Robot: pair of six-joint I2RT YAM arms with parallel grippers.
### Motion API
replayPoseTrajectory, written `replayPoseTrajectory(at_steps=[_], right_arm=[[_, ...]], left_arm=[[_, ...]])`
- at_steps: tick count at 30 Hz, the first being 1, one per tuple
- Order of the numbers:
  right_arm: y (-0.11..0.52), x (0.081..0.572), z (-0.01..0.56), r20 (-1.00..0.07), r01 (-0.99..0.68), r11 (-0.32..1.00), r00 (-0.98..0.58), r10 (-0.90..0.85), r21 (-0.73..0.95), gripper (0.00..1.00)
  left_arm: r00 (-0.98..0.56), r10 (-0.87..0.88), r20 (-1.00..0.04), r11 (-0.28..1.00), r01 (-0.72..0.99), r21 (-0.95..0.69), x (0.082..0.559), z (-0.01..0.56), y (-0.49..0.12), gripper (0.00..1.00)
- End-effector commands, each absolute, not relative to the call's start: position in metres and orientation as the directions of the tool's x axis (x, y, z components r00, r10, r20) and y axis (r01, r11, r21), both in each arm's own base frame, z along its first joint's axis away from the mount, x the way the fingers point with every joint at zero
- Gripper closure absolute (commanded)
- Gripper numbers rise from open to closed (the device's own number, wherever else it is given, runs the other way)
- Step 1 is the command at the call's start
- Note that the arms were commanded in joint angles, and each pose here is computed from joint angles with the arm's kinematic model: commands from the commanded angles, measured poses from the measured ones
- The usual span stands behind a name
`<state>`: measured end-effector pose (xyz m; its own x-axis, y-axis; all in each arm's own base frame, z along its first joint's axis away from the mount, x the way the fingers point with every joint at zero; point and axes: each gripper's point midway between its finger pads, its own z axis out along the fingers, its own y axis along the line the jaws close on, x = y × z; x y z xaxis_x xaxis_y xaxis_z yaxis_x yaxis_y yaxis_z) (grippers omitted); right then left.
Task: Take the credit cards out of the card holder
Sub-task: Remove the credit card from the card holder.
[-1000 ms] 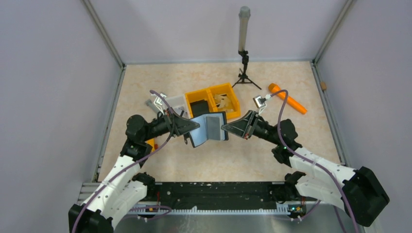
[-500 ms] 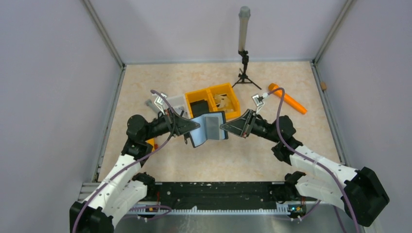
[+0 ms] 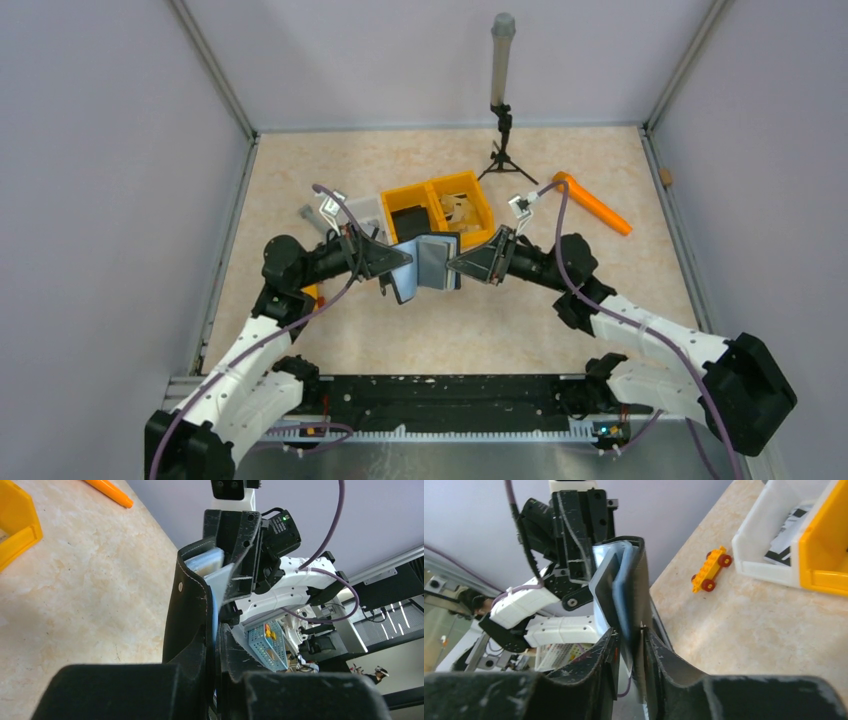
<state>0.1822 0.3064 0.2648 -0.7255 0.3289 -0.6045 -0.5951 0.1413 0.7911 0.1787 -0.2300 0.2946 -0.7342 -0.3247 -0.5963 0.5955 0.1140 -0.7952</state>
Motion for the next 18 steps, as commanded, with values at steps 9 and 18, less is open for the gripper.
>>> replayPoseTrajectory(at_steps=[9,18], right_arm=[[0.319,0.161,0.322,-0.657,-0.705,-0.02,-0.67,0.345,0.709,0.69],[0.326,0.172,0.304,-0.668,-0.681,0.087,-0.672,0.319,0.727,0.74]], left_arm=[[-0.705,-0.317,-0.634,0.105,0.638,-0.763,0.181,0.292,-0.232,1.0],[-0.702,-0.315,-0.639,0.09,0.648,-0.756,0.175,0.298,-0.233,1.0]])
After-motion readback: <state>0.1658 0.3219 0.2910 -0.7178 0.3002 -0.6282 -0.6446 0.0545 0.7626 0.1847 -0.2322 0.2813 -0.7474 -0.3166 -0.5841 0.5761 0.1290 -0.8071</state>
